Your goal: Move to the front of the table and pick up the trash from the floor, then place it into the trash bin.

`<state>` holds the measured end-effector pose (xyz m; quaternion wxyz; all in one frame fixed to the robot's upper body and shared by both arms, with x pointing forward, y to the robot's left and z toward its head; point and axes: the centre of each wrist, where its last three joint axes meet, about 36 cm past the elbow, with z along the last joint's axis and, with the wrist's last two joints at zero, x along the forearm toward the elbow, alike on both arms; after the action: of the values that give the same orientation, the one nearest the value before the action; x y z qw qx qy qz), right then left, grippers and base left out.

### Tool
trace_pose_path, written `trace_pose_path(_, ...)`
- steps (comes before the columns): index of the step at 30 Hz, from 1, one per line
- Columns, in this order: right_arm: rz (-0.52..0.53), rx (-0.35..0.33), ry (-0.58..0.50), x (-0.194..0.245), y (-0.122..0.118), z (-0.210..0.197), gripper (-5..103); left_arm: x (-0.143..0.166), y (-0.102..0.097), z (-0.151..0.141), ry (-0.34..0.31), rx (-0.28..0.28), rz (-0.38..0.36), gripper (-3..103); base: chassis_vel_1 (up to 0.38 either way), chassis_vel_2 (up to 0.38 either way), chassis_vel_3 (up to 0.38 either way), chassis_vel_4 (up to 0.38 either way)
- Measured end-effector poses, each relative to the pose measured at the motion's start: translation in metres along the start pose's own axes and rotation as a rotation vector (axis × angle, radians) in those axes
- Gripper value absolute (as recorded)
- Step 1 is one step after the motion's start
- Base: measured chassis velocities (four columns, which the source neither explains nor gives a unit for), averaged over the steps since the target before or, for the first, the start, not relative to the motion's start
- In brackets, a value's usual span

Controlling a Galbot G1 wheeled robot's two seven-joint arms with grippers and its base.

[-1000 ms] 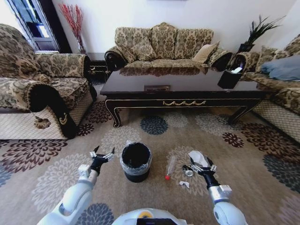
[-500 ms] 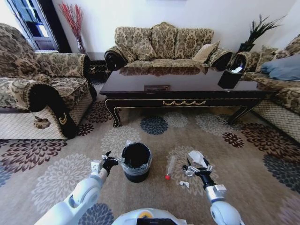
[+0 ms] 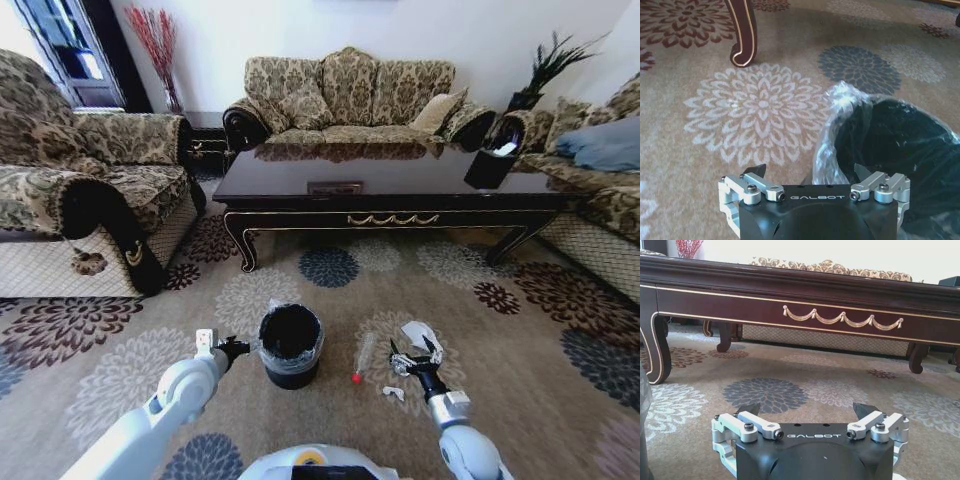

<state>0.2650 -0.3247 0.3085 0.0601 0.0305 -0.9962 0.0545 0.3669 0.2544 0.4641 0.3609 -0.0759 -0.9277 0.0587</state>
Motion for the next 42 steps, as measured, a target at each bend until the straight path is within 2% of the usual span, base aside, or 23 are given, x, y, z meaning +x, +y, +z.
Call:
trace_pose_path(4,-0.003,0.002,0.001,0.000,0.001,0.000,100,-0.005,-0.001,-0.013,0.010,-0.003,0.024,101,0.000,0.000,0.000,0.000)
trace_pose_path(8,0.000,-0.005,0.003,0.001,0.004,0.002,100,-0.013,-0.007,-0.018,0.049,-0.008,0.055,98,0.000,0.000,0.000,0.000)
trace_pose_path(11,0.006,-0.011,0.003,0.002,0.006,0.002,100,-0.017,-0.011,-0.018,0.082,-0.001,0.058,98,0.000,0.000,0.000,0.000)
trace_pose_path(14,0.006,-0.013,0.006,0.004,0.007,0.003,100,-0.023,-0.011,-0.015,0.112,0.002,0.054,93,0.000,0.000,0.000,0.000)
trace_pose_path(15,0.005,-0.015,0.007,0.004,0.007,0.003,100,-0.026,-0.011,-0.014,0.123,0.004,0.052,89,0.000,0.000,0.000,0.000)
trace_pose_path(16,0.006,-0.015,0.007,0.005,0.007,0.003,100,-0.029,-0.010,-0.013,0.131,0.009,0.051,89,0.000,0.000,0.000,0.000)
trace_pose_path(19,0.007,-0.015,0.005,0.004,0.006,0.003,100,-0.037,-0.011,-0.015,0.149,0.027,0.059,72,0.000,0.000,0.000,0.000)
trace_pose_path(24,0.007,-0.015,0.002,0.003,0.005,0.002,100,-0.042,-0.015,-0.017,0.155,0.045,0.068,68,0.000,0.000,0.000,0.000)
trace_pose_path(26,0.008,-0.015,0.001,0.002,0.005,0.002,100,-0.044,-0.016,-0.016,0.165,0.052,0.082,58,0.000,0.000,0.000,0.000)
trace_pose_path(28,0.010,-0.014,0.002,0.001,0.005,0.002,100,-0.044,-0.016,-0.015,0.170,0.051,0.081,47,0.000,0.000,0.000,0.000)
trace_pose_path(29,0.010,-0.014,0.002,0.001,0.005,0.002,100,-0.044,-0.016,-0.015,0.170,0.051,0.081,47,0.000,0.000,0.000,0.000)
trace_pose_path(32,0.013,-0.013,0.002,0.000,0.003,0.002,100,-0.044,-0.011,-0.013,0.187,0.044,0.066,32,0.000,0.000,0.000,0.000)
trace_pose_path(34,0.014,-0.012,0.001,-0.001,0.003,0.002,100,-0.044,-0.010,-0.012,0.189,0.044,0.061,32,0.000,0.000,0.000,0.000)
trace_pose_path(37,0.015,-0.011,0.001,-0.002,0.002,0.001,100,-0.044,-0.007,-0.008,0.198,0.048,0.055,15,0.000,0.000,0.000,0.000)
trace_pose_path(38,0.015,-0.011,0.001,-0.002,0.002,0.001,100,-0.044,-0.007,-0.008,0.198,0.048,0.055,15,0.000,0.000,0.000,0.000)
trace_pose_path(40,0.015,-0.010,0.005,-0.001,0.002,0.002,100,-0.043,-0.003,-0.008,0.200,0.044,0.041,6,0.000,0.000,0.000,0.000)
trace_pose_path(42,0.016,-0.011,0.008,-0.001,0.001,0.003,100,-0.042,0.000,-0.007,0.201,0.037,0.032,5,0.000,0.000,0.000,0.000)
